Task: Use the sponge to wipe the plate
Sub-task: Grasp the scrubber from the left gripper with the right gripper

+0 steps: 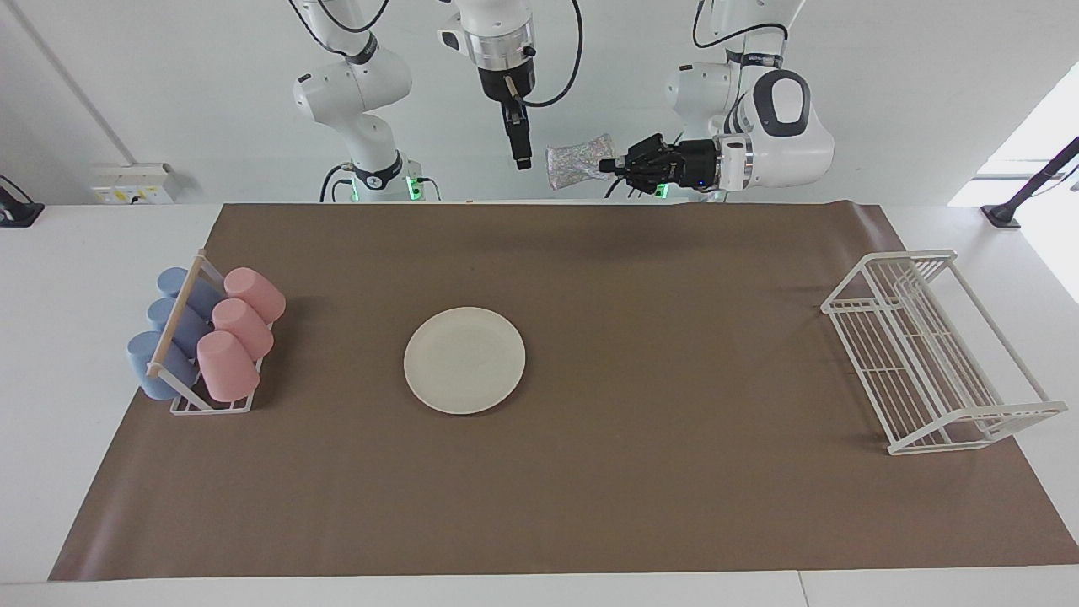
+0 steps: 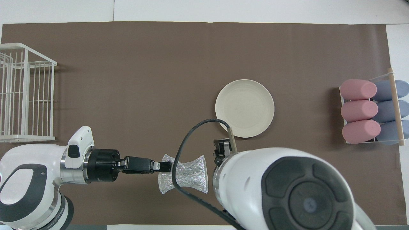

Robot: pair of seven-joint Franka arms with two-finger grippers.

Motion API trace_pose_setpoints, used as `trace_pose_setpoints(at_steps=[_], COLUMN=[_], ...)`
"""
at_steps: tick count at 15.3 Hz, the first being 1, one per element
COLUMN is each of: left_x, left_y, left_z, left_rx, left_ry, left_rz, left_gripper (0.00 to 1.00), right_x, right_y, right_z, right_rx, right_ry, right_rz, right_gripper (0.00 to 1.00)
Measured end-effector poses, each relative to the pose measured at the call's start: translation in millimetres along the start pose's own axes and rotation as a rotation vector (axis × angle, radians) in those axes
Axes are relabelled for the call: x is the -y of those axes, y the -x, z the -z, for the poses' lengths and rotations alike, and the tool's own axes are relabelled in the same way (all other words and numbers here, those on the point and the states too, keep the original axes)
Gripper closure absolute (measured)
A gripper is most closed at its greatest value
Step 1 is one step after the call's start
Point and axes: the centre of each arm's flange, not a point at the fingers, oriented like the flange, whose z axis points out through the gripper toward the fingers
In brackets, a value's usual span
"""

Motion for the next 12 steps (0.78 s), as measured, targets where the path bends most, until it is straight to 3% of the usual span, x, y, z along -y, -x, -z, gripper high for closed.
trace_pose_setpoints(at_steps=[4,12], left_x=[0.2,-0.5], left_y=[3.1,3.8], left_z=[-7.5,-8.3], left_rx=[0.016,0.020], left_ry=[0.001,0.005], left_rz=[0.000,-0.001], left_gripper=[0.96,0.96], right_x=[-19.3,-24.6], right_y=[36.3,44.7], right_z=[-17.8,-37.8], right_rx=[0.054,0.075], right_ry=[-0.061,-0.086], right_rz=[-0.054,-0.044], right_gripper=[0.00,0.00])
